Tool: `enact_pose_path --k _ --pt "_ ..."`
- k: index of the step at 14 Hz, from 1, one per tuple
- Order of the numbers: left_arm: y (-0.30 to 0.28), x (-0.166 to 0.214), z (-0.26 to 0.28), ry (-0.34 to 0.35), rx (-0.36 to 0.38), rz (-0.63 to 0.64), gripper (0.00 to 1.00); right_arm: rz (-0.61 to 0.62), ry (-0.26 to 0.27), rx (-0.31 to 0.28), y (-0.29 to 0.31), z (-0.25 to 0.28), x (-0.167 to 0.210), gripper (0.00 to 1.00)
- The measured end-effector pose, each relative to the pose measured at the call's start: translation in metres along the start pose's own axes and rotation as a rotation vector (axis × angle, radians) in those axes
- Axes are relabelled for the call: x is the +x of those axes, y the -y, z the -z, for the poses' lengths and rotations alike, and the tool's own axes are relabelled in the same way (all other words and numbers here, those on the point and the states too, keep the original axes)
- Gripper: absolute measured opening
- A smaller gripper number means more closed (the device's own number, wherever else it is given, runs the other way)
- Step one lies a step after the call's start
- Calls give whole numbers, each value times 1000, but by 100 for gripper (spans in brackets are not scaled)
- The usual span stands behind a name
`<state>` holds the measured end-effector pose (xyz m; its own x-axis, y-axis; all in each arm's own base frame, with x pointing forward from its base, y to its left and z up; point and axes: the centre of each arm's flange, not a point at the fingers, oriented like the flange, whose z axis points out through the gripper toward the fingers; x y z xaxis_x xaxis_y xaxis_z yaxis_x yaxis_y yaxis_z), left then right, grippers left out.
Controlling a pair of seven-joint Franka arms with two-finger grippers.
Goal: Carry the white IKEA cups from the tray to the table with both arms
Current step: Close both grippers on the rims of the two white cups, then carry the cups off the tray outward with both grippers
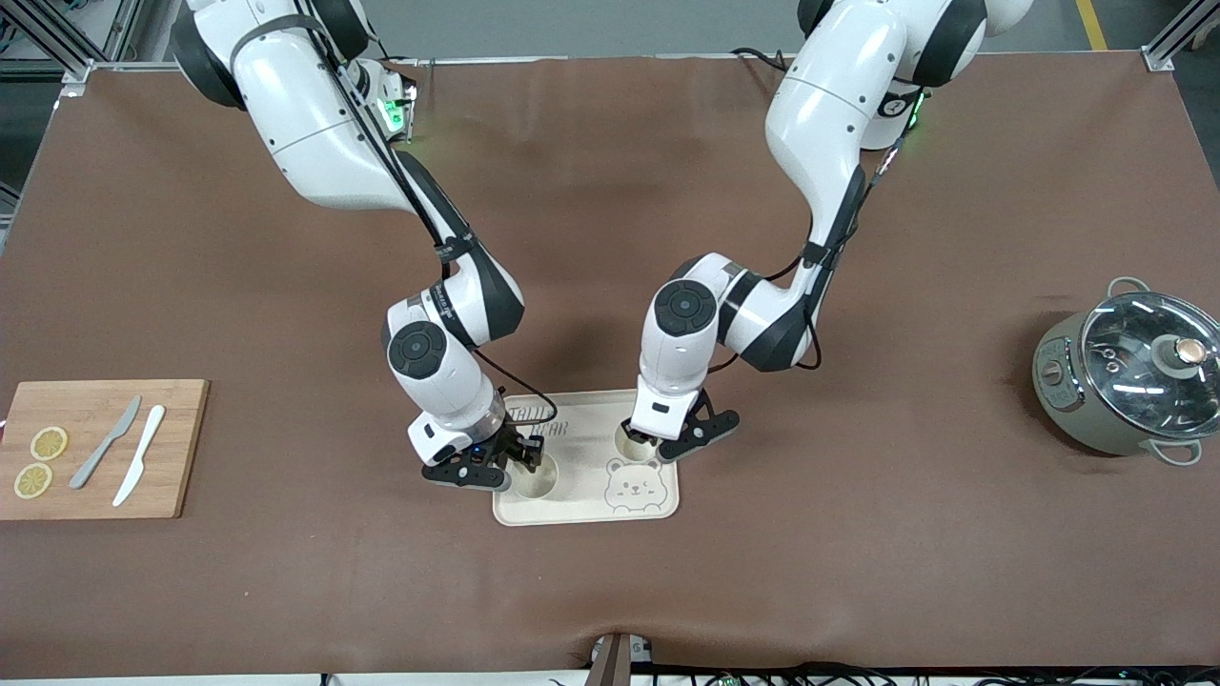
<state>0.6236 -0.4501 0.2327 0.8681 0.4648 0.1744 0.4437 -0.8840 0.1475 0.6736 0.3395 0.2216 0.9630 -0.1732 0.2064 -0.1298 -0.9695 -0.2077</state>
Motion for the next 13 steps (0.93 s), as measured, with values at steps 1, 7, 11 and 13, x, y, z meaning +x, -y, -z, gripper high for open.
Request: enact_pose_path --k 1,7,11,13 --pt "0 1 1 -2 -1 1 10 0 1 -1 0 -1 0 44" --pt "3 23 20 -23 14 20 3 0 0 -1 -1 -3 0 5" --pt "11 50 56 -25 27 9 3 0 0 -1 -1 -3 0 5" --pt "18 63 71 -18 46 -14 3 0 0 -1 -1 -2 0 5"
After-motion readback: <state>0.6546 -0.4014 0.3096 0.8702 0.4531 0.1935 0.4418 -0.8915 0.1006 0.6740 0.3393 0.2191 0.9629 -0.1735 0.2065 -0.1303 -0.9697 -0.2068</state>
